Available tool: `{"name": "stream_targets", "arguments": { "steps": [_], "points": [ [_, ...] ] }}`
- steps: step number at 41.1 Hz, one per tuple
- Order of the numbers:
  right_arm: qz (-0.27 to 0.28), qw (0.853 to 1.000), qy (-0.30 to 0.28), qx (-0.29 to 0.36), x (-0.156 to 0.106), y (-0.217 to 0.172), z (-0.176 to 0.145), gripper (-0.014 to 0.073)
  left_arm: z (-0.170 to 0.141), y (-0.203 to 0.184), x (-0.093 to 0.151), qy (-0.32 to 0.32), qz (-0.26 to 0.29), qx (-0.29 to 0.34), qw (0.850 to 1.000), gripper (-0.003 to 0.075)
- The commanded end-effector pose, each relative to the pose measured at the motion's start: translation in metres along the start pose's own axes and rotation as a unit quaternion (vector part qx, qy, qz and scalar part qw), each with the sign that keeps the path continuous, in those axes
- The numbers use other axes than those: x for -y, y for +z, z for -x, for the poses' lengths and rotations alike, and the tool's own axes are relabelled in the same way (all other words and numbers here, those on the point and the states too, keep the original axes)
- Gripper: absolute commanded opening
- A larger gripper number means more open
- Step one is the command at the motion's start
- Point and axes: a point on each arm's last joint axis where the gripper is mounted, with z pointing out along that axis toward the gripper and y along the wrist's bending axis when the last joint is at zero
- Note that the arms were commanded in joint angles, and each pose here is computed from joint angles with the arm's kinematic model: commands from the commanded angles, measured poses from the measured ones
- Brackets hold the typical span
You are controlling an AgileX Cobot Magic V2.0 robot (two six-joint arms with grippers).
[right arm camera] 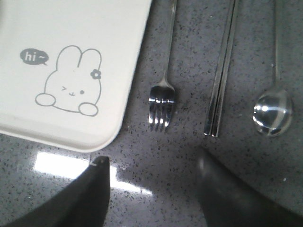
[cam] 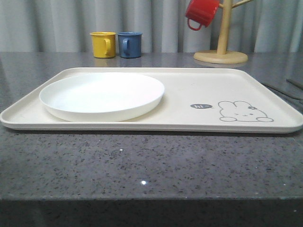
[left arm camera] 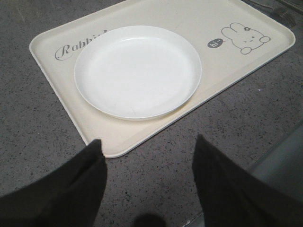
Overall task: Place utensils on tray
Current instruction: 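Lower the right gripper onto the steel fork and grasp it, then carry the fork onto the tray beside the plate and release it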
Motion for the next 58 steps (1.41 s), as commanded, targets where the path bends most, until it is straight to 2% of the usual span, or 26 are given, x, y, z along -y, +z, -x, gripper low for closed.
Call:
{"name": "stream_targets", "arguments": {
  "steps": [1, 4, 12, 19, 29, 44, 48, 55, 58],
  "points": [
    [0.002, 1.000, -0.007, -0.003, -0.001, 0.007, 0.026, 0.0421, 0.014, -0.006, 0.000, -0.004, 0.001, 0.052, 0.999, 0.0400],
    [-0.002, 1.000, -0.008, -0.023, 0.001, 0.021, 0.038, 0.0419, 0.014, -0.006, 0.000, -0.004, 0.001, 0.052, 0.999, 0.0400],
    [-0.006, 0.998, -0.006, -0.065, 0.005, 0.057, 0.064, 0.0346, 0.014, -0.006, 0.000, -0.004, 0.001, 0.052, 0.999, 0.0400],
    [-0.006, 0.996, -0.004, -0.088, 0.007, 0.083, 0.078, 0.0340, 0.014, -0.006, 0.000, -0.004, 0.001, 0.052, 0.999, 0.0400],
    [-0.007, 0.994, -0.001, -0.110, 0.010, 0.112, 0.089, 0.0340, 0.014, -0.006, 0.000, -0.004, 0.001, 0.052, 0.999, 0.0400],
    [-0.007, 0.992, 0.001, -0.128, 0.012, 0.133, 0.093, 0.0335, 0.014, -0.006, 0.000, -0.004, 0.001, 0.052, 0.999, 0.0400],
    [-0.007, 0.992, 0.001, -0.128, 0.012, 0.133, 0.093, 0.0272, 0.014, -0.006, 0.000, -0.004, 0.001, 0.052, 0.999, 0.0400],
    [-0.007, 0.992, 0.001, -0.129, 0.012, 0.133, 0.093, 0.0085, 0.014, -0.006, 0.000, -0.004, 0.001, 0.052, 0.999, 0.0400],
    [-0.007, 0.992, 0.001, -0.129, 0.012, 0.133, 0.093, 0.0040, 0.014, -0.006, 0.000, -0.004, 0.001, 0.052, 0.999, 0.0400]
  ]
}}
